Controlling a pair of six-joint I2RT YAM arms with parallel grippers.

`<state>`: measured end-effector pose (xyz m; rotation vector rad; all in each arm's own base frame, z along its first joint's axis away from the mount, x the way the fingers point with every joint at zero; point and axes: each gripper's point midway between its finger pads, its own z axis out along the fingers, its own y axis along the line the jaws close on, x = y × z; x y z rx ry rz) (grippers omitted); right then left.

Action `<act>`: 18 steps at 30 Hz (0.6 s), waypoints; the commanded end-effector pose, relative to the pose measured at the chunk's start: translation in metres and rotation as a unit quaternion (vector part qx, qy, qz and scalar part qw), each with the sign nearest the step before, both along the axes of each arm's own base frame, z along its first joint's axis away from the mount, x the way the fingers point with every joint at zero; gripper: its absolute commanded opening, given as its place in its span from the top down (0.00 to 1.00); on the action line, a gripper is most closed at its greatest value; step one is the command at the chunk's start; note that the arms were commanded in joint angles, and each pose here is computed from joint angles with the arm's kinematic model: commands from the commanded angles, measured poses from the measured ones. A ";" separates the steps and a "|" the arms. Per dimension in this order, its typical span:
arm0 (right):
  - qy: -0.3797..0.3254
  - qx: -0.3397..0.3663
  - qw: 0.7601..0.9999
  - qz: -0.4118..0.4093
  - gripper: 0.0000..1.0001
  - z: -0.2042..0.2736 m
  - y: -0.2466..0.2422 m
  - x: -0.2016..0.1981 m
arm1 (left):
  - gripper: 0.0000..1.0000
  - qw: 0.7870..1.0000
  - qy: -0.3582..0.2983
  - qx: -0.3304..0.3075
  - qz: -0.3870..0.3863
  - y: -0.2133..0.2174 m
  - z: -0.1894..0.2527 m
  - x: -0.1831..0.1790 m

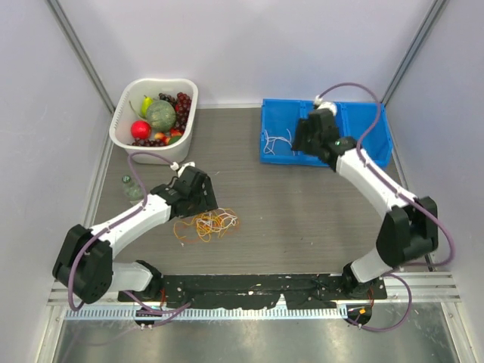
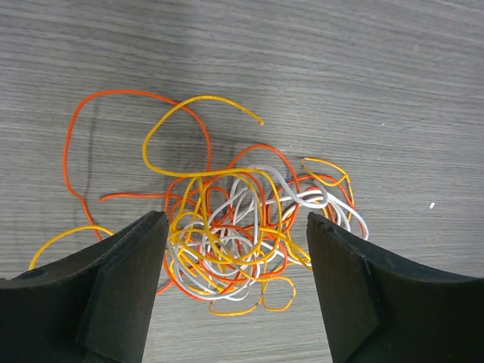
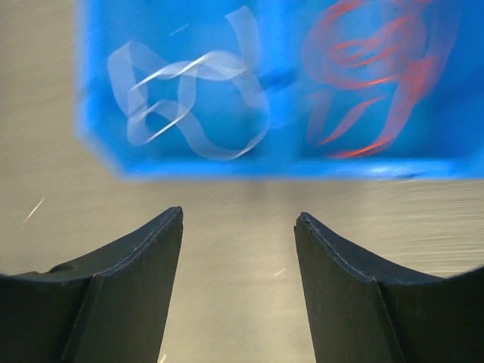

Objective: Untangle the cables

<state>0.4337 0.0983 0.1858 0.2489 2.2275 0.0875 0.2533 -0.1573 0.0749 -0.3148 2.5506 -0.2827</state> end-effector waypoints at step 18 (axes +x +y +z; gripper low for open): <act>-0.042 0.100 0.967 0.230 0.34 -0.022 0.121 -0.168 | 0.93 0.958 0.002 -0.157 -0.240 -0.162 0.036 -0.012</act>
